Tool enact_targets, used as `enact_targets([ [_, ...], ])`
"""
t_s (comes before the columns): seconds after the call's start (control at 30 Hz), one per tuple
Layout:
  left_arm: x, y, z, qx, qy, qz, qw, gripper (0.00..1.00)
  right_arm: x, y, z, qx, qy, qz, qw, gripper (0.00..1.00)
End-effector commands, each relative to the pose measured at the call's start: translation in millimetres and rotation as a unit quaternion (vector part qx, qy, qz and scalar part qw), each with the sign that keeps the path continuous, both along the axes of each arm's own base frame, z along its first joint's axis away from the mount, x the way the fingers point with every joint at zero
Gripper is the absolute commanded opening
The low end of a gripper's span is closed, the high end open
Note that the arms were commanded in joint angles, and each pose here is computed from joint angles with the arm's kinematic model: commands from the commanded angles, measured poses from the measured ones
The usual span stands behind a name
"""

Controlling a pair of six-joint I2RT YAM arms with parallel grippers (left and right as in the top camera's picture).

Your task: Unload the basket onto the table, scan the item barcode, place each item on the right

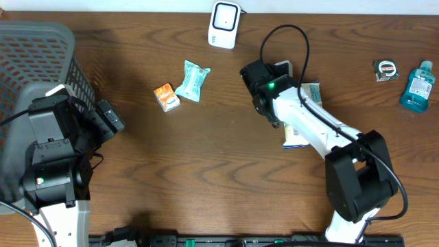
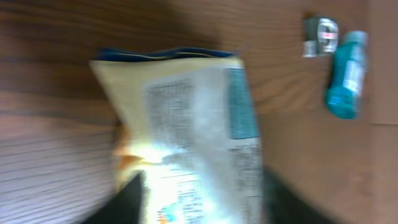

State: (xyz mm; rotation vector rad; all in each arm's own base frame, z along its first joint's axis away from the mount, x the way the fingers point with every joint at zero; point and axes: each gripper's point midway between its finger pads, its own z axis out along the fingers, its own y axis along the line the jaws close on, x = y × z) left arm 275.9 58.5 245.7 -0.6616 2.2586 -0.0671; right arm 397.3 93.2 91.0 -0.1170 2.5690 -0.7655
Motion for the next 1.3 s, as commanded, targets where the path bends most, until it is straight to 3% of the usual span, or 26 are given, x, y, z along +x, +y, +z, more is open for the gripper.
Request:
enact_targets([
  [0.0,-0.2,3.9,1.8,0.001,-0.002,0.011,1.0,0.98,-6.6,24.3,-16.9,0.048,0.028,0.023,0.998,0.76],
  [0.37,-0.2,3.9,1.8,0.001,-0.002,0.011,1.0,0.98,-14.3,35.1,-29.9,0.078,0.045,0.023,0.996,0.84],
  [0.77,-0.2,3.9,1.8,0.001,-0.002,0.011,1.0,0.98,-17.3,-4.4,-65.8,-0.032,0.065,-0.011,0.997,0.89],
  [0.8,-0.2,3.9,1.8,0.001,-0.002,0.011,1.0,0.98,-17.4,-7.3,-67.9,-0.036,0.067,-0.014,0.997,0.94],
  [0.97,-0.2,3.9,1.8,0.001,-0.002,0.011,1.0,0.98,-18.1,-23.1,-82.4,-0.034,0.078,-0.046,0.995,0.95],
  [1.03,-0.2,3.9,1.8,0.001,-0.002,0.011,1.0,0.98,-18.9,-28.9,-88.3,-0.028,0.087,-0.055,0.994,0.88],
  [1.13,-0.2,3.9,1.8,0.001,-0.002,0.011,1.0,0.98,-20.6,-28.9,-98.3,0.004,0.103,-0.064,0.993,0.71],
  [1.27,-0.2,3.9,1.8,0.001,-0.002,0.011,1.0,0.98,-22.4,-21.3,-107.7,0.053,0.12,-0.069,0.989,0.35],
])
